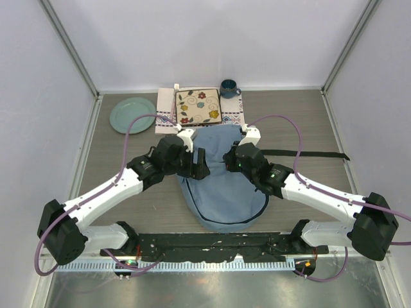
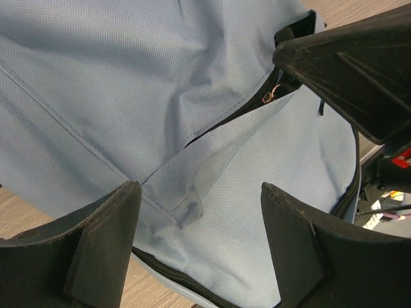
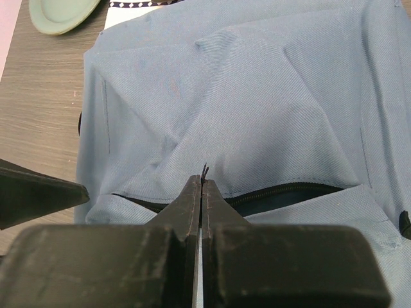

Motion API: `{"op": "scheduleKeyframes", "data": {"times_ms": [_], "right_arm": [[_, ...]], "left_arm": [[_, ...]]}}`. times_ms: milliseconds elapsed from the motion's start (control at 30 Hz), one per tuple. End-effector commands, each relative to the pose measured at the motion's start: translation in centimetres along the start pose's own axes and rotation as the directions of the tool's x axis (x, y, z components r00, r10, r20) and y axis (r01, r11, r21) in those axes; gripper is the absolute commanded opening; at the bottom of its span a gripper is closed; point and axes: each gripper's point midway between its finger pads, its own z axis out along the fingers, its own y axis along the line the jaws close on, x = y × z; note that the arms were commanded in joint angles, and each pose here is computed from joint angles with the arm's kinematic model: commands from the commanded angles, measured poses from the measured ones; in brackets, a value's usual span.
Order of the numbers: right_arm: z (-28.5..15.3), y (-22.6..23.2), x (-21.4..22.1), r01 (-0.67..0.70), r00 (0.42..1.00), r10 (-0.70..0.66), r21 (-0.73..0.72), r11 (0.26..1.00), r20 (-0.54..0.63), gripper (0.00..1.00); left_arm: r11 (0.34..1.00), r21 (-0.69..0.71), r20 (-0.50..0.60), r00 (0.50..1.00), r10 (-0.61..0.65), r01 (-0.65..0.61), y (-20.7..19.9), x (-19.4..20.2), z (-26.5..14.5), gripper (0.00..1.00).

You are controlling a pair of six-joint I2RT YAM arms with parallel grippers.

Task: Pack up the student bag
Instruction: Zip the student bag at the center of the board.

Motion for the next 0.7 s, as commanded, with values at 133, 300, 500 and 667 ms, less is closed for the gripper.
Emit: {"op": "scheduleKeyframes", "data": {"times_ms": [133, 300, 500, 667], "right_arm": [[-0.4, 1.5, -2.2, -0.037, 0.998, 0.040, -0.044, 0.998, 0.053, 0.01], [-0.4, 1.6, -2.3, -0.038, 0.998, 0.040, -0.045, 0.998, 0.054, 0.01], [-0.1, 0.2, -2.2, -0.031, 0.998, 0.030, 0.010, 0.999, 0.059, 0.01], [0.7, -3.4, -2.8, -0.081, 0.995, 0.076, 0.080, 0.993, 0.064, 0.01]], "left_arm": [[0.996, -0.069, -0.045, 0.998, 0.054, -0.057, 1.3, 1.0, 1.4, 0.58], [0.994, -0.103, -0.068, 0.997, 0.035, -0.042, 2.1, 1.9, 2.0, 0.17], [0.971, -0.237, -0.034, 0.999, 0.002, -0.010, 4.6, 2.1, 1.2, 0.00], [0.951, -0.309, -0.008, 1.000, 0.000, -0.002, 6.3, 2.9, -0.3, 0.00]]}}
